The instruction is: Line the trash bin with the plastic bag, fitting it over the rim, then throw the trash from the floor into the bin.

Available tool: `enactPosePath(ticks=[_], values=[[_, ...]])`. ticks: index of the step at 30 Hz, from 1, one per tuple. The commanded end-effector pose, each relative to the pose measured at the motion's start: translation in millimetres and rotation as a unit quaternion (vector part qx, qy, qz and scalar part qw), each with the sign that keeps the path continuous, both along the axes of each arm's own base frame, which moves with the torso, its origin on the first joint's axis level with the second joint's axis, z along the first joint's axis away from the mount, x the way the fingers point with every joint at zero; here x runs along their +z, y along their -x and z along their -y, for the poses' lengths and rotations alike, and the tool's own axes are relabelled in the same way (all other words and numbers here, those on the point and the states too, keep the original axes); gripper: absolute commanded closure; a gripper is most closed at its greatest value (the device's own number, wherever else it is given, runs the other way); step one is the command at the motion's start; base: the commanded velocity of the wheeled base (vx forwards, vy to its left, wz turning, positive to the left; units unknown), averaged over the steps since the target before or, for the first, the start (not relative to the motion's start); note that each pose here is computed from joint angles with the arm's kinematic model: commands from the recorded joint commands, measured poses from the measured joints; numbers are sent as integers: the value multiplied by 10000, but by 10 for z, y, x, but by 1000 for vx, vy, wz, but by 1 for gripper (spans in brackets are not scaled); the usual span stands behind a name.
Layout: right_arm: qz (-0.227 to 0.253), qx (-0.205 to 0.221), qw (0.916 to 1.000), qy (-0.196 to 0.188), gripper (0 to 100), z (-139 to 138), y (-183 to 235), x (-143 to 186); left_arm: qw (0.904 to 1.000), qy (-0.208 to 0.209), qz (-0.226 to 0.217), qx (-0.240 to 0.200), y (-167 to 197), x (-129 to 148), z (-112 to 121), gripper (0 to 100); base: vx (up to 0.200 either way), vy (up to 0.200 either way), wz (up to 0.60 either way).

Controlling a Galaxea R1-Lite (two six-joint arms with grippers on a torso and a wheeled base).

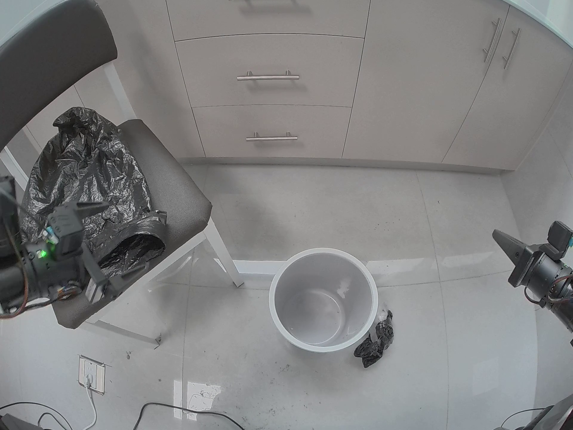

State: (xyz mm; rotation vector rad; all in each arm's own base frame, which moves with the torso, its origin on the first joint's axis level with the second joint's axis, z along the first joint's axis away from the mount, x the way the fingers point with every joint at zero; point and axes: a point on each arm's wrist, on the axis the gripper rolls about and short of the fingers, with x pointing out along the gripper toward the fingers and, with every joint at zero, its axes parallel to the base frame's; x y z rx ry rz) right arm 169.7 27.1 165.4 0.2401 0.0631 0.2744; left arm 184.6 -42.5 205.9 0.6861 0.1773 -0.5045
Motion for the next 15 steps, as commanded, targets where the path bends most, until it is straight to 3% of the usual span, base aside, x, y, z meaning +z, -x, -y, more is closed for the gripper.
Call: enactPosePath(ticks=[1,6,15], values=[[-385,21,9992,-79,100,-20,-89,-175,9992,-379,-138,67,-611,-162,107,0,0,0,0],[-405,12,9991,-91,100,-19,-85,-182,9980,-624,95,55,-663,-140,99,0,0,0,0],[-397,12,9992,-92,100,-19,-87,-179,9951,-971,121,101,-674,-185,97,0,0,0,0]])
